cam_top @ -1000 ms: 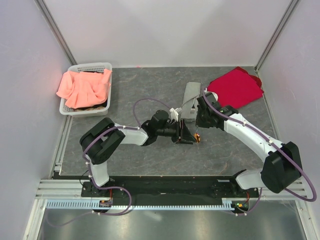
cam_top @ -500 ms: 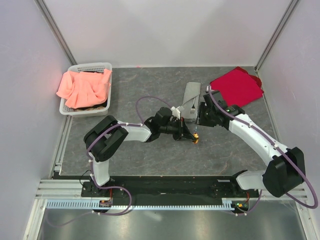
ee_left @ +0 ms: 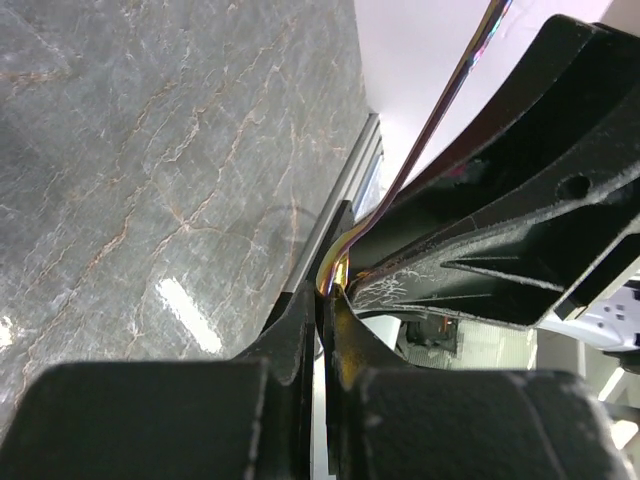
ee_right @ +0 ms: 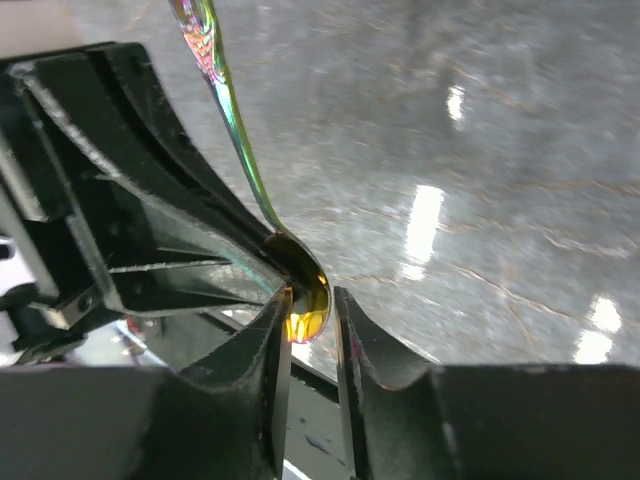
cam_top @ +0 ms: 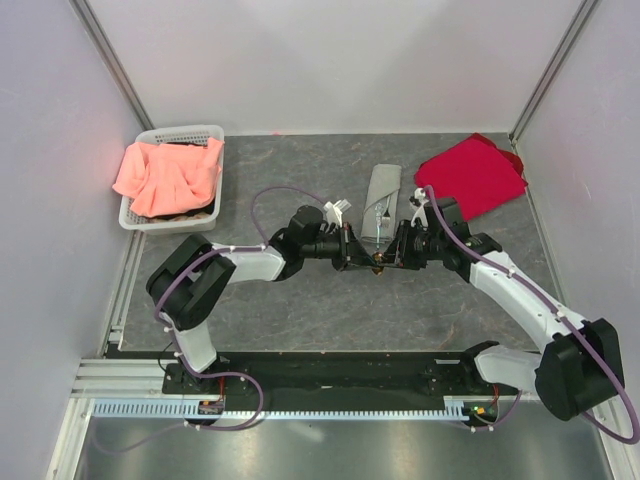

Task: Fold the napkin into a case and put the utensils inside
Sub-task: Pass from the left arm to the right

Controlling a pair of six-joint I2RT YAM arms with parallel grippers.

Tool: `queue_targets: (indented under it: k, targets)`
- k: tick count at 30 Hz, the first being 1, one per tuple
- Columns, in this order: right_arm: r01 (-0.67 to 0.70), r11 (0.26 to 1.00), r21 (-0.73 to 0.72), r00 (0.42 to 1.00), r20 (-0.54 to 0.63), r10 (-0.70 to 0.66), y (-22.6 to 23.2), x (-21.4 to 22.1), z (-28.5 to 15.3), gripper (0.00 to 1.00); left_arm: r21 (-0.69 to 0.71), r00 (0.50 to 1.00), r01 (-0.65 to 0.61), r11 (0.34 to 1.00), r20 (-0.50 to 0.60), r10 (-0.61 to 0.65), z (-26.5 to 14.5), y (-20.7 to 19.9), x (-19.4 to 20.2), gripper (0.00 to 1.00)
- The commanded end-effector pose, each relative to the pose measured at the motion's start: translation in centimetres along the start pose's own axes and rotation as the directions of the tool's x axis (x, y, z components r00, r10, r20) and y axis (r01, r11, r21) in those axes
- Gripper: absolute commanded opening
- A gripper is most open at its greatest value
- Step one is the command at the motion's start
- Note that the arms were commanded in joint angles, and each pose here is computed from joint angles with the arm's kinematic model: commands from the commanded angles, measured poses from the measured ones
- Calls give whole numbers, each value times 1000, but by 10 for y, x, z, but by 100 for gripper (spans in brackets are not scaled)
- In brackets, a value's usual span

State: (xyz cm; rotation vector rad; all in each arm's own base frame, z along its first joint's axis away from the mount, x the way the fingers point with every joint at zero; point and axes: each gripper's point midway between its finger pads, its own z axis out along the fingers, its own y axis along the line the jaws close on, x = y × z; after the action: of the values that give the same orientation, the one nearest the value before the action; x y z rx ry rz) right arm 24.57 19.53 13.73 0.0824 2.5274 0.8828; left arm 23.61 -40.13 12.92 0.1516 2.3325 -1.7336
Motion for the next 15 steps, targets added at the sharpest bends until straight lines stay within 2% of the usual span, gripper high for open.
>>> queue_targets:
  k: [1, 5, 15]
  targets:
    - [-16, 985, -175, 1000, 12, 19, 27, -2, 1, 24, 112, 998, -52, 992, 23, 50, -14, -42, -8, 2]
    - [-36, 974, -222, 999, 10, 39, 33, 0, 1, 17, 137, 999, -51, 989, 24, 49, -17, -49, -8, 2]
    - [-75, 947, -311, 996, 14, 83, 31, 1, 2, 16, 259, 999, -33, 965, 7, 33, -28, -72, 0, 2]
